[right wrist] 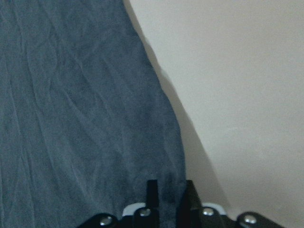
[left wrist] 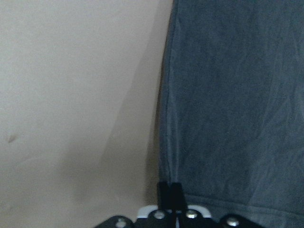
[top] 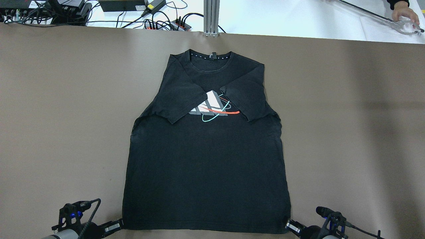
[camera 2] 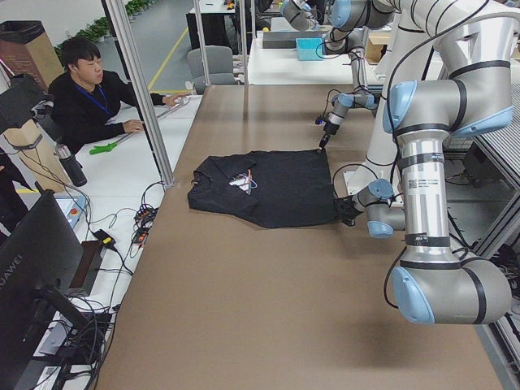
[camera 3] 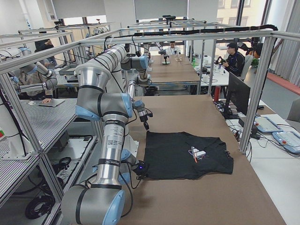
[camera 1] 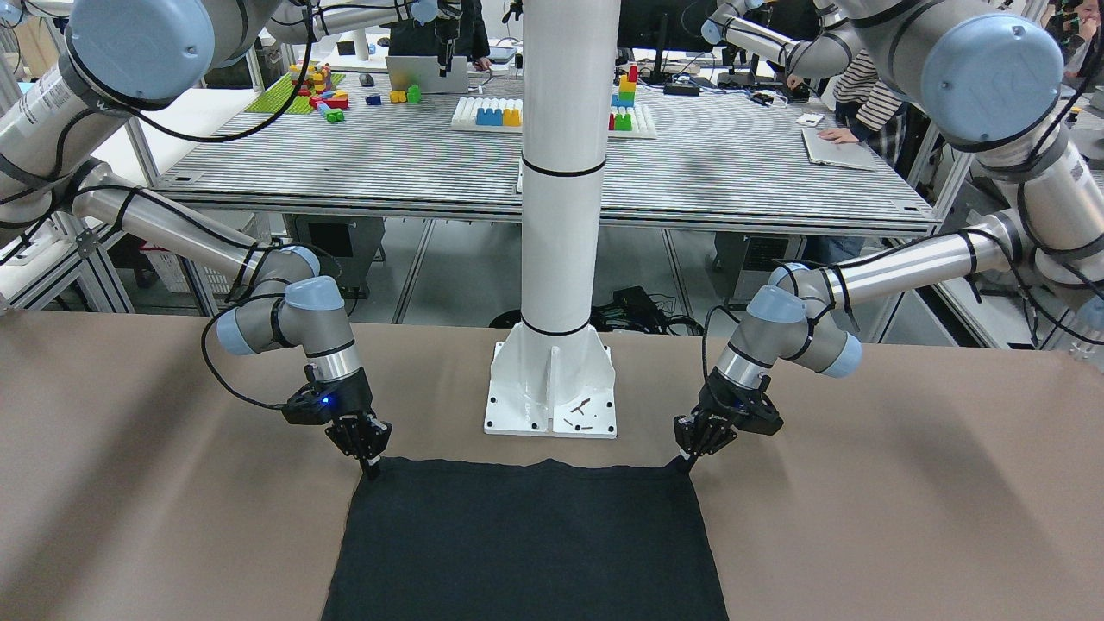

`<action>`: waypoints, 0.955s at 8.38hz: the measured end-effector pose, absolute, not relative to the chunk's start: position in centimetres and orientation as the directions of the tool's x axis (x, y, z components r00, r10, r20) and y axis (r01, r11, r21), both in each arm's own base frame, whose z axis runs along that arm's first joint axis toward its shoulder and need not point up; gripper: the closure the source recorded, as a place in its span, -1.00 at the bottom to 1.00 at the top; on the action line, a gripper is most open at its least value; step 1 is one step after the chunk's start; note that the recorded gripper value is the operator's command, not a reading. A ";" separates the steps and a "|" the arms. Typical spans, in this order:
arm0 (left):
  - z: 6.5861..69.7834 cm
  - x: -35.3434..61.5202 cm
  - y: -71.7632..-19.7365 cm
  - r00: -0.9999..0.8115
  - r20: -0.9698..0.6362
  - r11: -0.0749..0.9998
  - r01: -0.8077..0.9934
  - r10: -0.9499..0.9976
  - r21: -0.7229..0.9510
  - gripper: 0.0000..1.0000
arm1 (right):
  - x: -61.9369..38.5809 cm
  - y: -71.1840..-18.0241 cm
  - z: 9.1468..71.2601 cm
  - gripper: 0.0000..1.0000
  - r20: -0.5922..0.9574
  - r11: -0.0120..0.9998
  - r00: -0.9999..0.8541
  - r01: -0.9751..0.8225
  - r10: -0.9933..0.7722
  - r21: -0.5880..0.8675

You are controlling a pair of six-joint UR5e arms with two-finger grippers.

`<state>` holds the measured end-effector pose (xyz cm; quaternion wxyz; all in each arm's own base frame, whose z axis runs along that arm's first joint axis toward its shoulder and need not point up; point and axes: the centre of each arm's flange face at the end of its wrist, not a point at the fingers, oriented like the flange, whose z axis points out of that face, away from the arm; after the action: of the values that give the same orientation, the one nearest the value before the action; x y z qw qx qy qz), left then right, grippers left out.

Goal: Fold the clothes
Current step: 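Grasp the hem corners with both grippers, then lift the hem with both grippers and fold it toward the collar, then release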

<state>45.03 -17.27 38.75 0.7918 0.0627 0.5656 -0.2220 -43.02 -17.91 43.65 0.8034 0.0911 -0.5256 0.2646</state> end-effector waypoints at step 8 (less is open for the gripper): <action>24.6 34.4 -26.2 0.287 -0.916 0.922 0.347 -0.282 -0.175 1.00 | -35.4 -23.8 31.9 1.00 0.927 0.924 0.344 -0.382 0.152 -0.010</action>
<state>34.43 -26.24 24.56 0.8016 0.0287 0.5641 -0.1960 -35.36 -23.81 31.86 0.8130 0.1047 -0.5487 0.1640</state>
